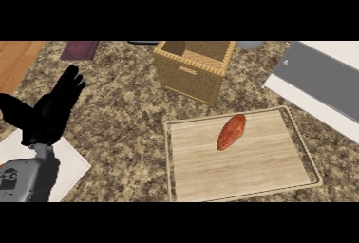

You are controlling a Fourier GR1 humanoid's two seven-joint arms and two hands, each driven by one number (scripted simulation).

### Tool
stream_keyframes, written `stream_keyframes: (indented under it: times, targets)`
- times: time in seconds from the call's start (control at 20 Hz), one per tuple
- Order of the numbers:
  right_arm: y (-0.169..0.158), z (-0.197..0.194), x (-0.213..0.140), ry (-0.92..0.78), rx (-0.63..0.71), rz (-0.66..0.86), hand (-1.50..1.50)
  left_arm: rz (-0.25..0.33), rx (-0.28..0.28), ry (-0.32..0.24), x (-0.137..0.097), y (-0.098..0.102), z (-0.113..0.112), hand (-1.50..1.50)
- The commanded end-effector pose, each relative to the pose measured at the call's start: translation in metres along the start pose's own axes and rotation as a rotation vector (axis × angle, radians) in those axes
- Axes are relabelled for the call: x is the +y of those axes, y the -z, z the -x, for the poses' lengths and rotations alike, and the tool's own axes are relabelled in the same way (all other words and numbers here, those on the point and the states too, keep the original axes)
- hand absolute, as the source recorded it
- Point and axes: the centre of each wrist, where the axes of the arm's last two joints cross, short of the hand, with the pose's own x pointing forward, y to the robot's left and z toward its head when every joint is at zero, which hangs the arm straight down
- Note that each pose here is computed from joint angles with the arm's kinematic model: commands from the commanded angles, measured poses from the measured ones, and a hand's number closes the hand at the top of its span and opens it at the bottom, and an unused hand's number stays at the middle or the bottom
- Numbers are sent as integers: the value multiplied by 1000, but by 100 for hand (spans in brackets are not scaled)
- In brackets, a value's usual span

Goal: Pick the pear from the tray and place it in the tiered shelf

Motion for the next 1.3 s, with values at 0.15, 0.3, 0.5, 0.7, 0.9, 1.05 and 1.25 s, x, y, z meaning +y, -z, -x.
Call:
stream_keyframes:
  times: [0.15, 0.3, 0.5, 0.7, 0.9, 1.05, 1.25]
  targets:
    - [15, 34, -7, -8, 6, -3, 150, -13, 4, -9, 4, 4, 1, 0]
    - [15, 44, -16, 6, 6, 5, 150, 11, 11, -12, -19, -4, 7, 0]
    - [28, 60, -7, -4, 7, 6, 150, 1, 0, -1, -7, 3, 10, 0]
    - [39, 65, 0, -21, 146, 163, -150, 26, -18, -9, -30, 6, 8, 0]
    - [50, 74, 15, 51, 82, 246, -150, 7, -25, 4, -18, -1, 6, 0]
    - [52, 73, 9, 119, 10, 298, -150, 14, -1, -30, -3, 0, 9, 0]
    - [29, 67, -40, 146, -3, 332, -150, 12, -15, -5, -3, 6, 4, 0]
